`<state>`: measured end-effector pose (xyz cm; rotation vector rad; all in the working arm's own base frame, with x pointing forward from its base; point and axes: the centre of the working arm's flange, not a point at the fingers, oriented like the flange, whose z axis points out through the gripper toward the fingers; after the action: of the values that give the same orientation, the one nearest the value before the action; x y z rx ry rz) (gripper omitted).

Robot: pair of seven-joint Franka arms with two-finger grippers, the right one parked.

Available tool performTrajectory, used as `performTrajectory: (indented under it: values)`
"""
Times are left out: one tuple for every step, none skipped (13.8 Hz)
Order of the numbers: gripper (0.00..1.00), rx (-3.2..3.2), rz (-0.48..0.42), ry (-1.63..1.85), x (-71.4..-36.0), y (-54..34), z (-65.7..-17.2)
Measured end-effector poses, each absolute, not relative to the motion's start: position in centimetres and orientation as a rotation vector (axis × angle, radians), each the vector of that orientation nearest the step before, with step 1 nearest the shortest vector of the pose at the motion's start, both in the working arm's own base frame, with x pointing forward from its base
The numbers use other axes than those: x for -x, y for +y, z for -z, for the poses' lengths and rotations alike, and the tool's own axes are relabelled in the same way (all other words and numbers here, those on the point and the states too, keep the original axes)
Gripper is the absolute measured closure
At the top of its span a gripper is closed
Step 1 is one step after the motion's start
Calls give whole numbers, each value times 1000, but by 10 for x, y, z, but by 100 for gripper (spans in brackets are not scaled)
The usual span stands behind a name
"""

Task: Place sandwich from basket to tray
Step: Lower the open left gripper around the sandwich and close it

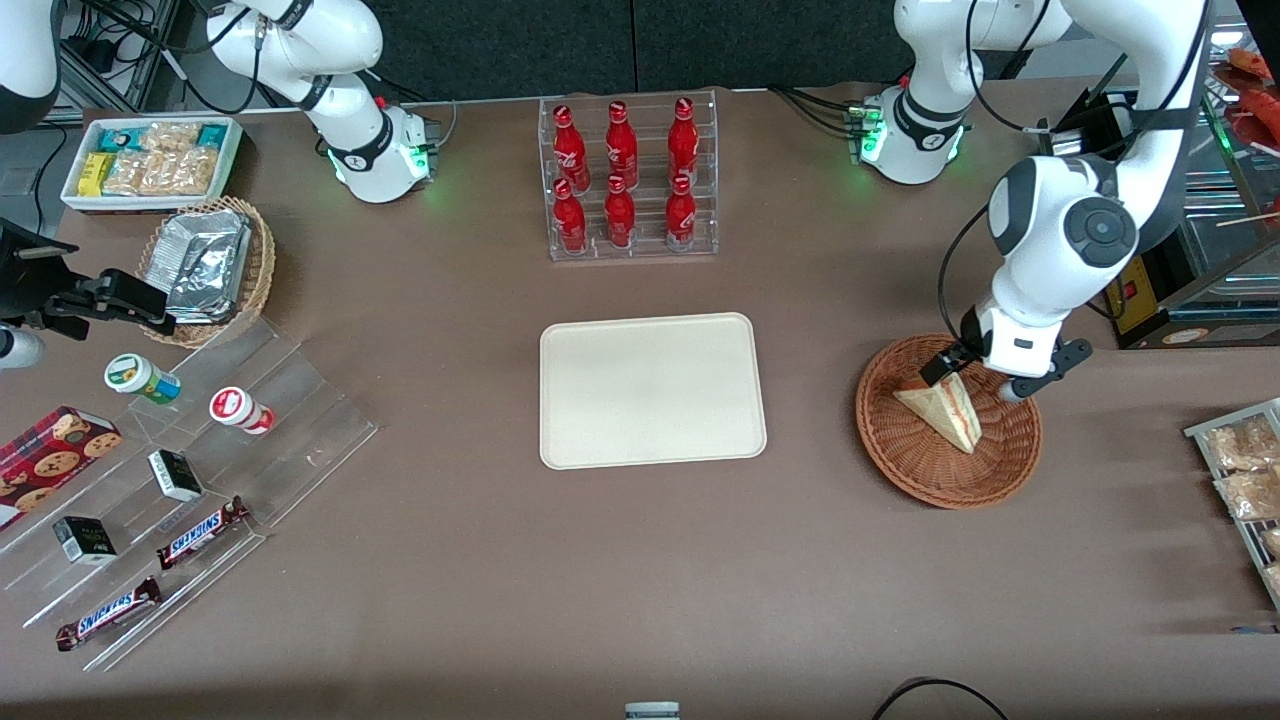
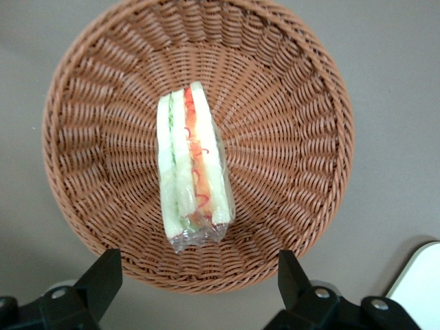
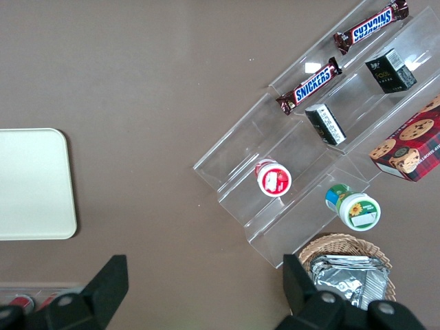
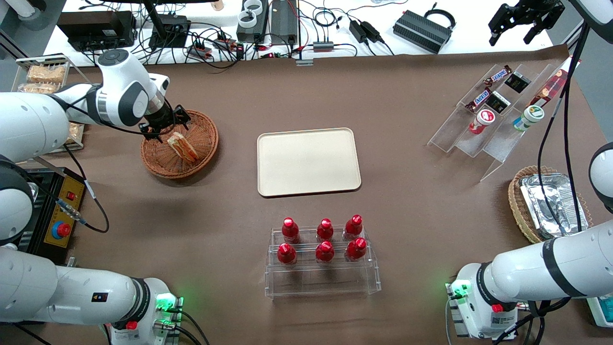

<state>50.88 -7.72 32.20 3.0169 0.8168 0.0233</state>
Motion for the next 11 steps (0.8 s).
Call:
performTrajectory:
  values:
    - [0,-3018,-25,809,-509,-80,-315]
    - [0,-3019,-24,806,-509,-81,-309]
    - [0,-3019,-23,807,-510,-81,-303]
    - [0,-3019,-20,810,-511,-80,-298]
    - [0,-3019,-16,815,-511,-78,-294]
    - [0,-3017,-17,826,-512,-75,-292]
    - [0,-3013,-19,846,-513,-68,-292]
    - [0,-3010,-22,863,-514,-61,-292]
    - [0,-3010,-30,869,-515,-58,-292]
    - [0,-3010,-47,865,-516,-57,-291]
    - [0,-3010,-58,860,-516,-57,-288]
